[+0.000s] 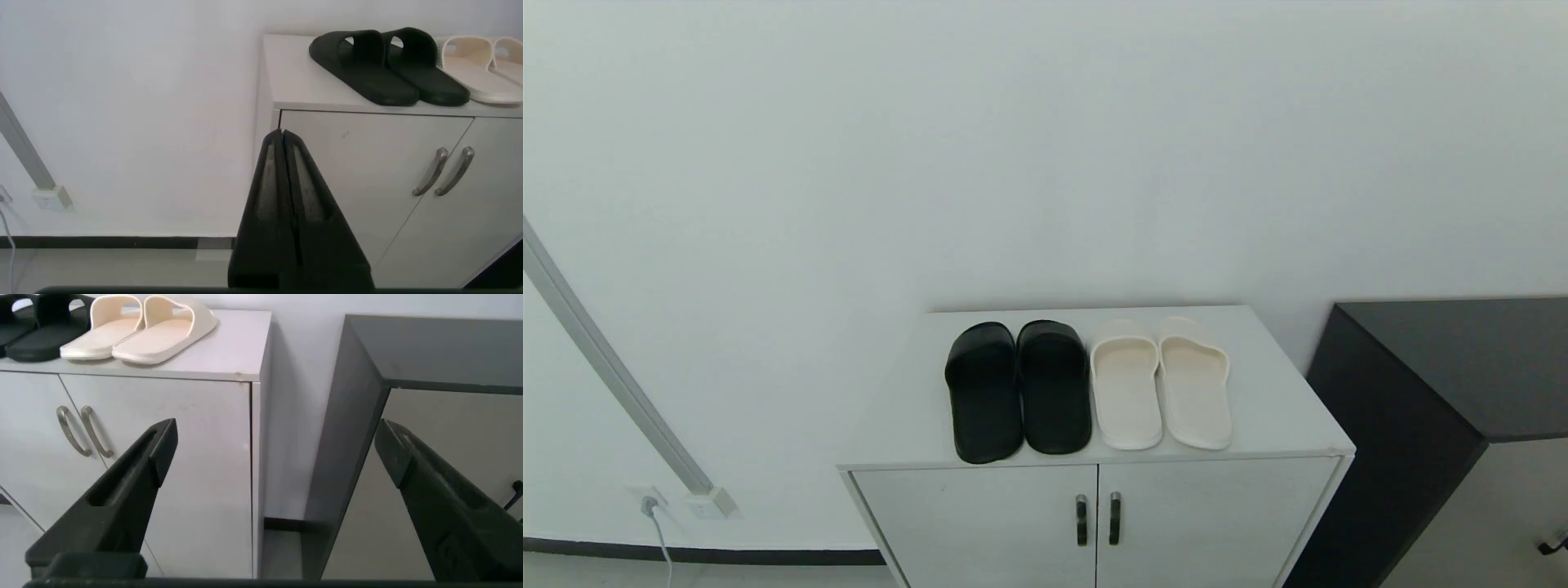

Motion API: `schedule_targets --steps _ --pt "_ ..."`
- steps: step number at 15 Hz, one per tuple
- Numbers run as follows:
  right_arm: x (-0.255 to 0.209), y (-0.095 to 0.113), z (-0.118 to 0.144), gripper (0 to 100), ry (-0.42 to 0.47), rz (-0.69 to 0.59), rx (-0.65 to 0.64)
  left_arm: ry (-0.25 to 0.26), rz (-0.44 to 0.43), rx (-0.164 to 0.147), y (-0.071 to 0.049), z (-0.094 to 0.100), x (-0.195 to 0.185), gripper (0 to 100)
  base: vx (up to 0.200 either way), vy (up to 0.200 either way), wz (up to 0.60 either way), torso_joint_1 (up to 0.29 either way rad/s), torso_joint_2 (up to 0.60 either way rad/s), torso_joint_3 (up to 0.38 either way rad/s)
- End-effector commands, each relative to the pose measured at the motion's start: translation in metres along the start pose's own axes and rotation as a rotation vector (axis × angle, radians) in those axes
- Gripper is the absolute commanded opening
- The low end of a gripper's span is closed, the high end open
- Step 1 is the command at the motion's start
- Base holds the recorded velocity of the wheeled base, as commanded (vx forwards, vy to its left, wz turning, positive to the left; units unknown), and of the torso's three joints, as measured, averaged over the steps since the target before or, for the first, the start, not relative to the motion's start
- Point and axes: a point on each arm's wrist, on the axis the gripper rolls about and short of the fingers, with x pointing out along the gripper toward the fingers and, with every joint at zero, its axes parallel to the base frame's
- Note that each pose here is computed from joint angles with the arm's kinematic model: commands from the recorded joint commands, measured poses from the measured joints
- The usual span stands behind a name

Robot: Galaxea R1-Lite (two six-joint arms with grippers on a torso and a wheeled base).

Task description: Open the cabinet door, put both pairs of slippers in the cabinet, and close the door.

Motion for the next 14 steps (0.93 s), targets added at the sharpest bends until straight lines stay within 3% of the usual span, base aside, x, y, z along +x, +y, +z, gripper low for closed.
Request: schedule_targets --steps 1,13,14 --pt "0.0001 0.0 0.0 100 0.001 0.002 0.0 0.002 0.0 -0.002 0.0 -0.0001 0.0001 0 0.0 0.0 0.0 0.0 0.0 0.0" --pt "0.0001 0.0 0.0 100 0.001 0.003 0.004 0.002 -0.001 -0.002 0.0 -0.0001 0.0001 0 0.0 0.0 0.0 0.0 0.0 0.0" --pt "-0.0017 -0.0002 0.0092 100 -0.026 0.002 0.008 0.001 -0.001 -0.002 -0.0001 0.0003 0.0 0 0.0 0.0 0.0 0.0 0.0 0.0"
